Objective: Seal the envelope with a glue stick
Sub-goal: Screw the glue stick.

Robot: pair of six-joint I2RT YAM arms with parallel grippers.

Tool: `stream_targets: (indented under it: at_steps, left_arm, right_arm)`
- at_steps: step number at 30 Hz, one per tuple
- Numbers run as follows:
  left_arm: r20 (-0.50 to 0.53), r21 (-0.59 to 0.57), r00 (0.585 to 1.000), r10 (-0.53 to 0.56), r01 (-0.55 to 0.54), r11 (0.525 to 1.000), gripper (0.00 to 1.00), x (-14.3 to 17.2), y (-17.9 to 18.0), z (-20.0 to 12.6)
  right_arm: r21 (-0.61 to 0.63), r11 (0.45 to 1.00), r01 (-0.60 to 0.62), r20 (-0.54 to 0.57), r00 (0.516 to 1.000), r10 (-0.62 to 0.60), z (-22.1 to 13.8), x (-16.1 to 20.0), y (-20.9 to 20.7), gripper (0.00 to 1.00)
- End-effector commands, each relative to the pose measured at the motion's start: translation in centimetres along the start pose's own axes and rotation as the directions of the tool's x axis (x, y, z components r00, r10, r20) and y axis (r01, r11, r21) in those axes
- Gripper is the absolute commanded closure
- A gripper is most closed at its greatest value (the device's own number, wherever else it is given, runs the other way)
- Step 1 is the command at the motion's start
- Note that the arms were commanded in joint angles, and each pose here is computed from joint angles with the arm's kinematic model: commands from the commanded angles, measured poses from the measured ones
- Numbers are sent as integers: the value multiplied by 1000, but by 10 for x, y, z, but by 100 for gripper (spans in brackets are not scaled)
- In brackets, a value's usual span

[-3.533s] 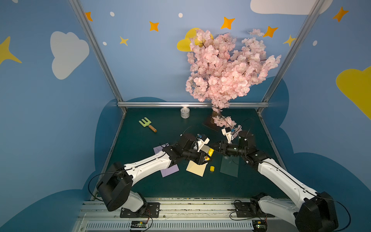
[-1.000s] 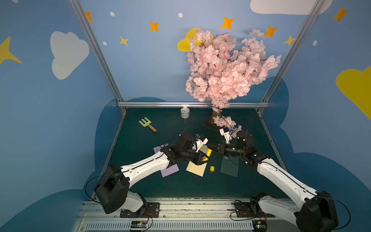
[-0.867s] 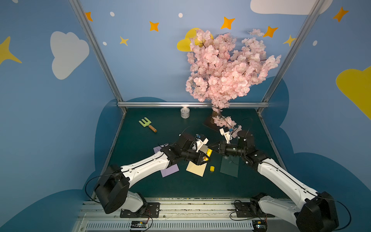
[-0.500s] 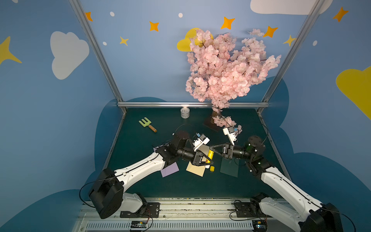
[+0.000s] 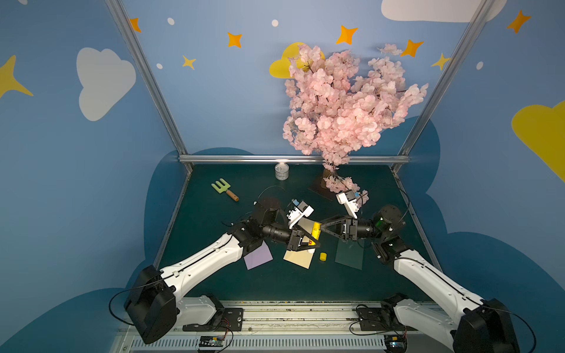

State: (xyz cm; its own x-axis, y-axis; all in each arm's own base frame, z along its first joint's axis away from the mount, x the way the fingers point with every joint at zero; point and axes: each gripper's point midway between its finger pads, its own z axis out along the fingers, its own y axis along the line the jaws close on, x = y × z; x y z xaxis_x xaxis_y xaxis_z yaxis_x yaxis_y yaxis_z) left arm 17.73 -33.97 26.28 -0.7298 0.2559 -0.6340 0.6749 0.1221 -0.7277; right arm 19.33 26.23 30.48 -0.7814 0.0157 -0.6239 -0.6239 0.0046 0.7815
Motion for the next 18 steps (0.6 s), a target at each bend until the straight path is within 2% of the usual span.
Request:
stream_targets:
  at_steps: [1, 6, 10, 14, 18]
  left_arm:
    - [-2, -187, 1000, 7, -8, 982, 97, 4, 34, -4]
    - [-31, -285, 999, -40, 30, 958, 97, 14, 63, 3]
    - [-32, -329, 999, -43, 30, 944, 98, 13, 73, 7]
    - [-49, -316, 998, -33, 16, 949, 97, 14, 71, 14]
    - [-60, -308, 998, -34, 14, 951, 97, 15, 71, 19]
  right_arm:
    - [188, 978, -88, 19, 996, 86, -5, -1, -29, 39]
    - [305, 939, -159, 56, 987, 149, 1, -3, -55, 36]
    - [406, 896, -180, 39, 983, 180, 4, 5, -75, 40]
    - [439, 877, -194, 33, 979, 200, 7, 8, -89, 47]
    - [445, 874, -194, 25, 978, 205, 14, 10, -94, 48]
